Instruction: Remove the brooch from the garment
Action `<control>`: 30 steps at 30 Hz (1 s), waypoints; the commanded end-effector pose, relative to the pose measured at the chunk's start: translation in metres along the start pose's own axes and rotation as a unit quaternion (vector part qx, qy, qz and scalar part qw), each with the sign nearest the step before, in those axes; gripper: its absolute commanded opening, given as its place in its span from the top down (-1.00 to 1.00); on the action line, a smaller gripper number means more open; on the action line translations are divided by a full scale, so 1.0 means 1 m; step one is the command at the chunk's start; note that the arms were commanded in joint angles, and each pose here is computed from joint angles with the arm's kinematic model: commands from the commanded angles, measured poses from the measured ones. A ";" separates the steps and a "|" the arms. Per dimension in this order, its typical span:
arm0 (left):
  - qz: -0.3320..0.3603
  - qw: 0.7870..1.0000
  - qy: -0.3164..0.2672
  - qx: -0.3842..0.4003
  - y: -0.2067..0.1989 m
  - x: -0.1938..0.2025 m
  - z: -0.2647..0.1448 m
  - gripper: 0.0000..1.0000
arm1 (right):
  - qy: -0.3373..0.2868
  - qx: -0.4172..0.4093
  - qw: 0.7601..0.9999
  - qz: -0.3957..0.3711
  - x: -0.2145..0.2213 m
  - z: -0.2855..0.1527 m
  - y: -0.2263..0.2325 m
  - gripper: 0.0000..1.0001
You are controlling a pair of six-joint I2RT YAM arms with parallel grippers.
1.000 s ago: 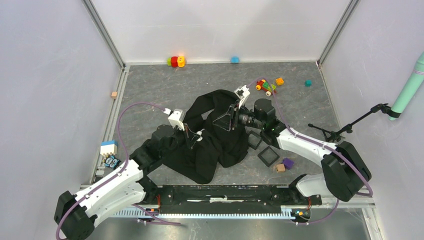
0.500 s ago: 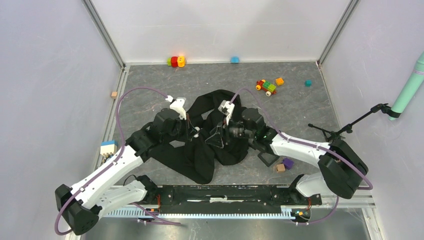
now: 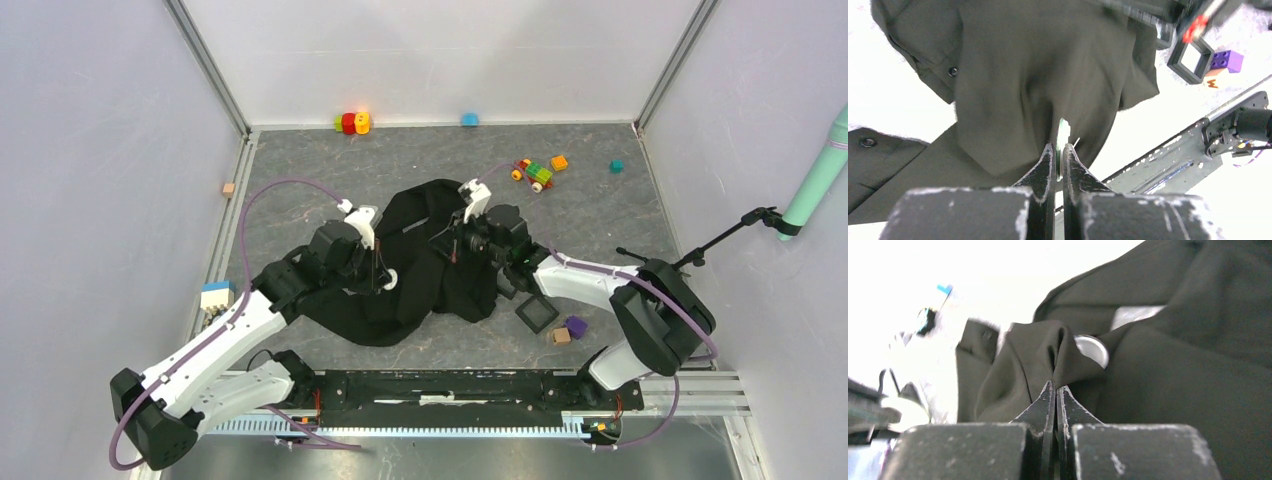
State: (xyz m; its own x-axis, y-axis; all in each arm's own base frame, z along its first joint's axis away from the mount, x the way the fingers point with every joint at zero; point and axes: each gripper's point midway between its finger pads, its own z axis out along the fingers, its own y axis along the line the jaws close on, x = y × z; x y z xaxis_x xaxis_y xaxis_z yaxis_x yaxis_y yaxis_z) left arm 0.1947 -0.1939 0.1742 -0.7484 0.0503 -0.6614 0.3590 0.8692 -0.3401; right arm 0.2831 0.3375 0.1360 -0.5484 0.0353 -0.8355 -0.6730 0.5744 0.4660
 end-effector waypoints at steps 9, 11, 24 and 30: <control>-0.031 0.994 -0.092 0.058 -0.016 -0.037 0.000 0.95 | -0.071 0.033 0.997 -0.016 -0.048 0.005 -0.012 0.01; -0.046 0.989 -0.115 0.077 -0.023 -0.048 -0.003 0.96 | -0.056 0.020 0.996 -0.063 -0.060 -0.001 -0.002 -0.25; -0.059 0.964 -0.162 0.205 -0.061 -0.057 -0.009 0.95 | -0.164 -0.015 0.986 -0.041 -0.076 -0.090 0.037 -0.96; -0.064 0.949 -0.179 0.252 -0.074 -0.063 -0.012 0.95 | -0.113 -0.058 0.989 -0.078 -0.054 -0.089 0.048 -0.96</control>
State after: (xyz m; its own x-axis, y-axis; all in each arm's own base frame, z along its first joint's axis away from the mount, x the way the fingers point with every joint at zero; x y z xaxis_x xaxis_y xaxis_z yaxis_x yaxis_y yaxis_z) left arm 0.2081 -0.2433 0.2162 -0.6343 -0.2170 -0.7420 0.5012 0.6154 -0.6084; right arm 0.2532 0.2851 0.2339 -0.3204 0.1917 -0.9277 -0.7410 0.5594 0.3715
